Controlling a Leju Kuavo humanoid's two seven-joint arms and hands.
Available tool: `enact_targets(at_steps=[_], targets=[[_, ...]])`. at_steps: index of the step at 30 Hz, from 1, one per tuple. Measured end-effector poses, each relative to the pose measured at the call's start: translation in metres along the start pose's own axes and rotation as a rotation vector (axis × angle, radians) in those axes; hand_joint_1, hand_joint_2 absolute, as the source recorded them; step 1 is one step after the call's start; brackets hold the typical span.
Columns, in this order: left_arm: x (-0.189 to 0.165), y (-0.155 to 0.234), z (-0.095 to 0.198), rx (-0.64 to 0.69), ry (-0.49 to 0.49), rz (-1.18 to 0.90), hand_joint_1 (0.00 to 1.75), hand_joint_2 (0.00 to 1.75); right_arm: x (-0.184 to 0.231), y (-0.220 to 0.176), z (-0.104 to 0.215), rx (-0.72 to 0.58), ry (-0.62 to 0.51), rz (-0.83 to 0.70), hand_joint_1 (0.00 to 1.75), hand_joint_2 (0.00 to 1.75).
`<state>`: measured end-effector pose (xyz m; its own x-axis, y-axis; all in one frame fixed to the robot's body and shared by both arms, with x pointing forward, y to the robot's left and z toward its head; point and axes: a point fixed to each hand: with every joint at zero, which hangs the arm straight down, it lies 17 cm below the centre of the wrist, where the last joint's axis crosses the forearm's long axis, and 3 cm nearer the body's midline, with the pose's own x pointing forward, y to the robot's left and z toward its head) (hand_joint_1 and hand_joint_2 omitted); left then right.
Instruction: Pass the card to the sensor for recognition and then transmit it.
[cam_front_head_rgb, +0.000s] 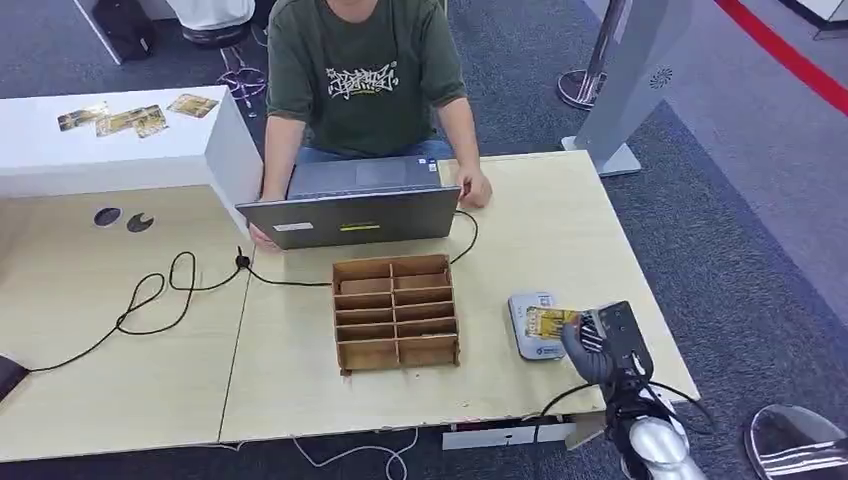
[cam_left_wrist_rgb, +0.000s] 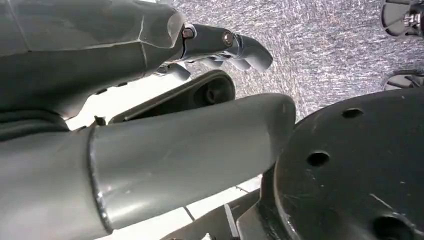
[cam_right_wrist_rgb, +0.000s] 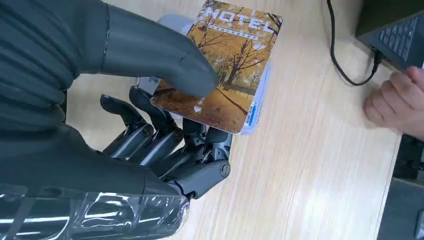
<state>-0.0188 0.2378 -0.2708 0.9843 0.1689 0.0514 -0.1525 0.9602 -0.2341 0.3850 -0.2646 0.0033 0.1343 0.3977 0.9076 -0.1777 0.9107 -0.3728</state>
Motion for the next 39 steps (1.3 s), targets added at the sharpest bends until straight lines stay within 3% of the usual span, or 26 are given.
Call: enact_targets(at_steps=[18, 39], targets=[[-0.002, 0.012, 0.002, 0.014, 0.013, -0.046, 0.0, 0.0, 0.0, -0.018, -0.048, -0.014, 0.023, 0.046, 1.75, 1.75], [-0.002, 0.018, 0.002, 0.03, 0.019, -0.032, 0.0, 0.0, -0.024, -0.016, -0.046, 0.055, 0.09, 0.085, 1.75, 1.75]])
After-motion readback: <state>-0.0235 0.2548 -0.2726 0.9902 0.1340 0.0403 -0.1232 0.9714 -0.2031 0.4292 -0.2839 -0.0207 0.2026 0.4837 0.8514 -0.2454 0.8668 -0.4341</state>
